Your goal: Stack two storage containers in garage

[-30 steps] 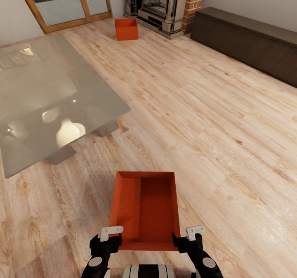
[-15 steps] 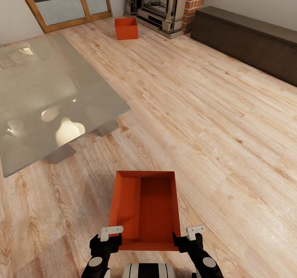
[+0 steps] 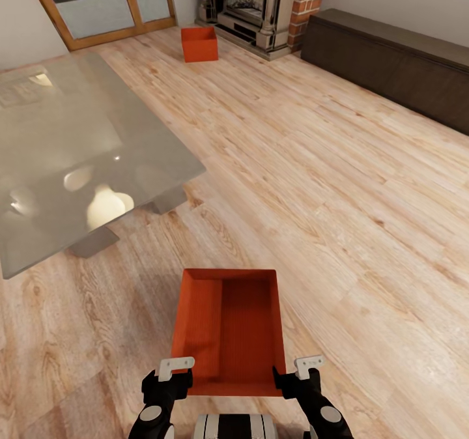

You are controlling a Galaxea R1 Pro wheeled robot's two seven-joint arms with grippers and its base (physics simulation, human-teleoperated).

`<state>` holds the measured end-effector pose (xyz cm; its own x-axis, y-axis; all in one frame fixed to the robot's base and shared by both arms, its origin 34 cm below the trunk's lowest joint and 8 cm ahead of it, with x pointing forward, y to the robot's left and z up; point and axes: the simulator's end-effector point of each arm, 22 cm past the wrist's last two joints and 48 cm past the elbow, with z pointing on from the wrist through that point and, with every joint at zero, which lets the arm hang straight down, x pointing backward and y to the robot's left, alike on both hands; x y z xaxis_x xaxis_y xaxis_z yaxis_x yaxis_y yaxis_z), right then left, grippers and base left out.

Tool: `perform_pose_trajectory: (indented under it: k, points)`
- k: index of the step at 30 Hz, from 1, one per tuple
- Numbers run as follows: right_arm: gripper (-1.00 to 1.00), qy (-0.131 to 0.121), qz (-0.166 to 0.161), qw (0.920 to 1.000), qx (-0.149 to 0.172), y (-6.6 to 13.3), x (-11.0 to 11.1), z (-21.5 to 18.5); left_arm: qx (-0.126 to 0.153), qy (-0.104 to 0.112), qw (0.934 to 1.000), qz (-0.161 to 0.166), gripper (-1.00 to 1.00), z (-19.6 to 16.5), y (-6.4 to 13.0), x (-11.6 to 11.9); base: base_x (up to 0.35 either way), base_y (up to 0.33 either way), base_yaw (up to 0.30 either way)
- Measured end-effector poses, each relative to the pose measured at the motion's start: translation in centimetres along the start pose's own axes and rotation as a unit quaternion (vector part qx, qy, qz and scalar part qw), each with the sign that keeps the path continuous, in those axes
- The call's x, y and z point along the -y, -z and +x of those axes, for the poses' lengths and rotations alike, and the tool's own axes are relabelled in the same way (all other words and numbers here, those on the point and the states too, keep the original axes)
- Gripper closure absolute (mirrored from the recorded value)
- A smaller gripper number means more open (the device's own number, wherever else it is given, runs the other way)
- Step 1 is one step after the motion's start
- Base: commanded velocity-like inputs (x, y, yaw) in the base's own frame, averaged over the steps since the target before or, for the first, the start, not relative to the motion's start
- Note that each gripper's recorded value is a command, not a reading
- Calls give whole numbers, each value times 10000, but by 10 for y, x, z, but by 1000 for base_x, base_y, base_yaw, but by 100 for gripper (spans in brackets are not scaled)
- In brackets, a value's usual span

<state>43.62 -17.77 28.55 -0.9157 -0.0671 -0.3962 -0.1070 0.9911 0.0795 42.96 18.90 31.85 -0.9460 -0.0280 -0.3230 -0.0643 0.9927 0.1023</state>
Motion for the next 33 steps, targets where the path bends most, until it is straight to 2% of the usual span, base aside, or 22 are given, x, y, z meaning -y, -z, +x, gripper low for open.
perform_pose_trajectory:
  k: [10, 21, 29, 33]
  points:
    - [-100, 0, 0, 10000, 1, -4, 0, 2, 2, -1, 10000, 1, -100, 2, -4, 0, 0, 0, 0]
    - [-100, 0, 1, 10000, 4, -23, 2, 15, 2, -1, 10000, 1, -100, 13, -24, 3, 0, 0, 0]
    - [-100, 0, 2, 10000, 4, -23, 2, 15, 1, -1, 10000, 0, -100, 13, -24, 3, 0, 0, 0]
    - [-100, 0, 1, 10000, 5, -30, 2, 20, 4, -3, 10000, 4, -100, 18, -31, 4, 0, 0, 0]
